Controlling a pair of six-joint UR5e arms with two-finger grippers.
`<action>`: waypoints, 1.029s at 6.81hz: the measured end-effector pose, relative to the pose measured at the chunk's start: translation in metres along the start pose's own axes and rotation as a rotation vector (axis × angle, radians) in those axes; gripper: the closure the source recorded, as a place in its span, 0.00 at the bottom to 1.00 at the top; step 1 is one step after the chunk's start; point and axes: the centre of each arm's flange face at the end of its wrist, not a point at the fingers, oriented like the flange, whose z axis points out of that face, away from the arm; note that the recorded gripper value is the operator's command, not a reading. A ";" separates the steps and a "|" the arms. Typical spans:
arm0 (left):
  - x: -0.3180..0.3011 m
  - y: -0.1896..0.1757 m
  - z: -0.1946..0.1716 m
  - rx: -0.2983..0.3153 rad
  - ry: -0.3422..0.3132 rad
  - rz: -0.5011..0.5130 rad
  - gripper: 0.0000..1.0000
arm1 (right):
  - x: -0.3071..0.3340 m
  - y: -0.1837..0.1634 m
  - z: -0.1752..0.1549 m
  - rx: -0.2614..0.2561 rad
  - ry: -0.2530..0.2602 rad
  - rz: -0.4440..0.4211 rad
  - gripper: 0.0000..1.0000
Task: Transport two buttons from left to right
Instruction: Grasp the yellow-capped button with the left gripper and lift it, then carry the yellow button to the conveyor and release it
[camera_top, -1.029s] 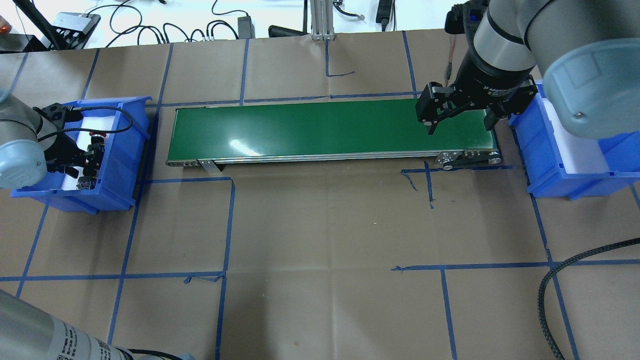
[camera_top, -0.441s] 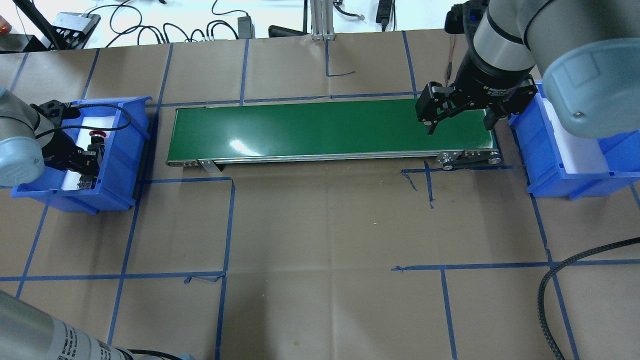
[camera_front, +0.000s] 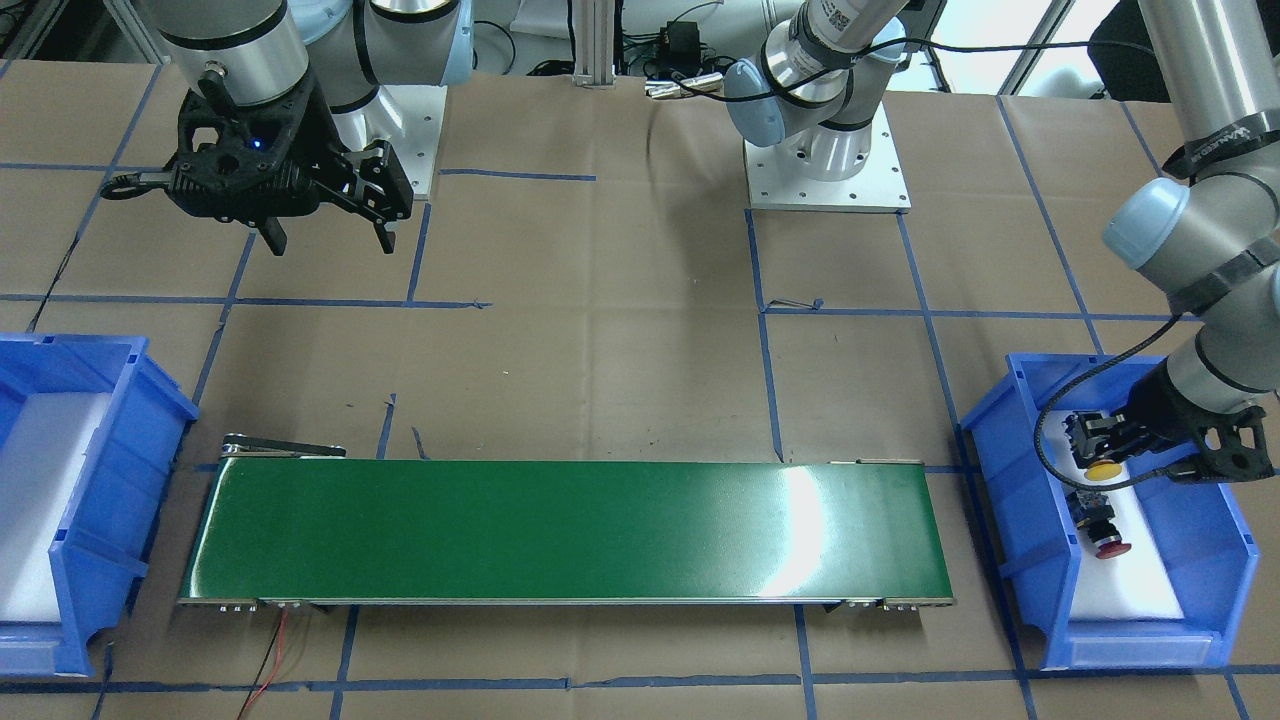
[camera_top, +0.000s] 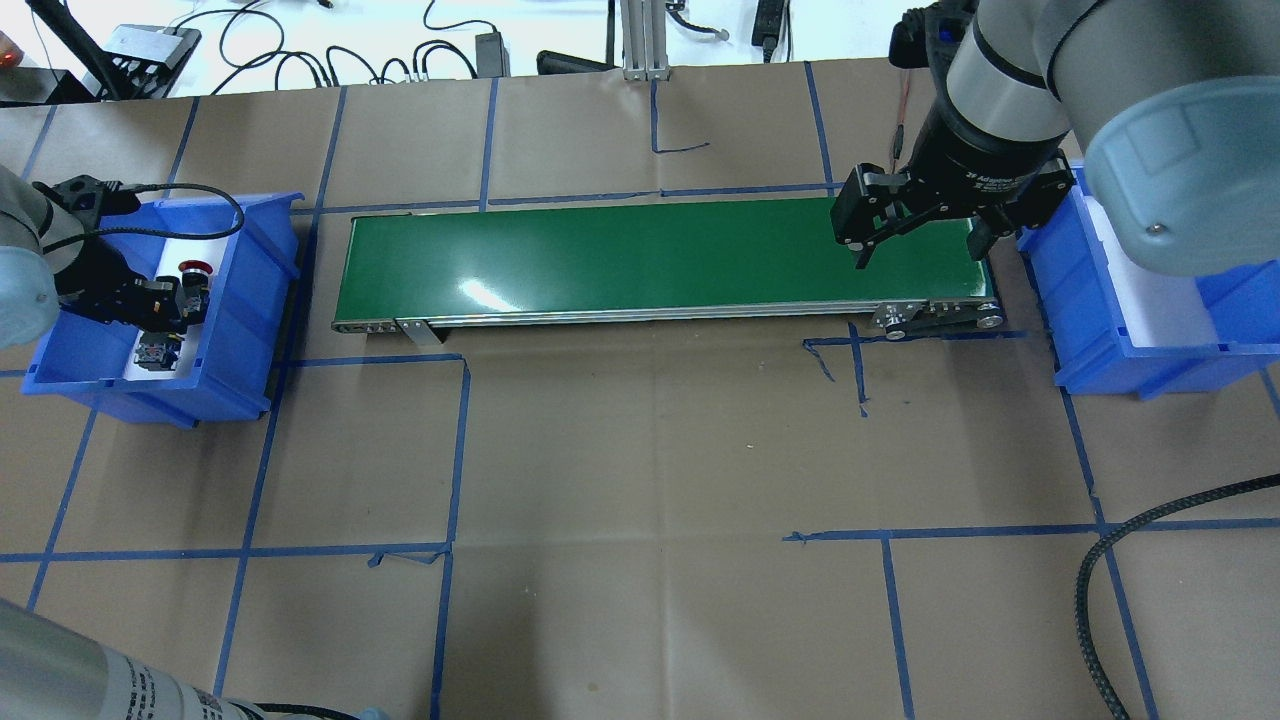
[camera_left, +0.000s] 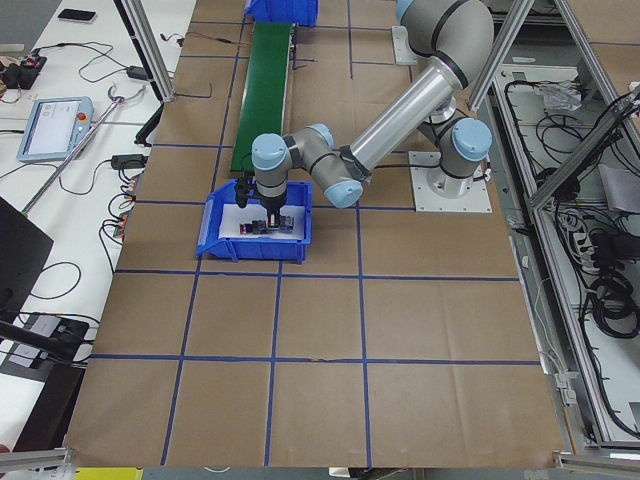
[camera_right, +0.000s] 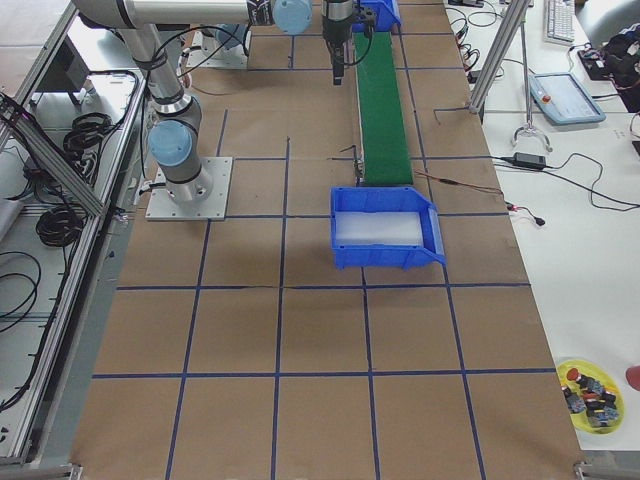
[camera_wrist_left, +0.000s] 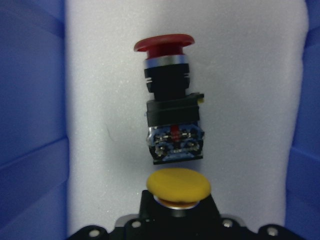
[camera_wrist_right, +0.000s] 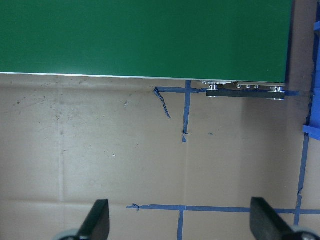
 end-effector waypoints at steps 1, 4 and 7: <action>-0.005 -0.009 -0.029 -0.018 0.008 0.003 0.92 | 0.000 0.000 0.000 0.000 0.000 0.000 0.00; -0.013 -0.033 -0.092 -0.051 0.029 0.011 0.92 | 0.000 0.000 0.000 0.000 0.000 0.000 0.00; 0.063 -0.078 -0.140 0.010 -0.001 0.045 0.92 | 0.000 0.000 0.000 -0.001 0.000 0.000 0.00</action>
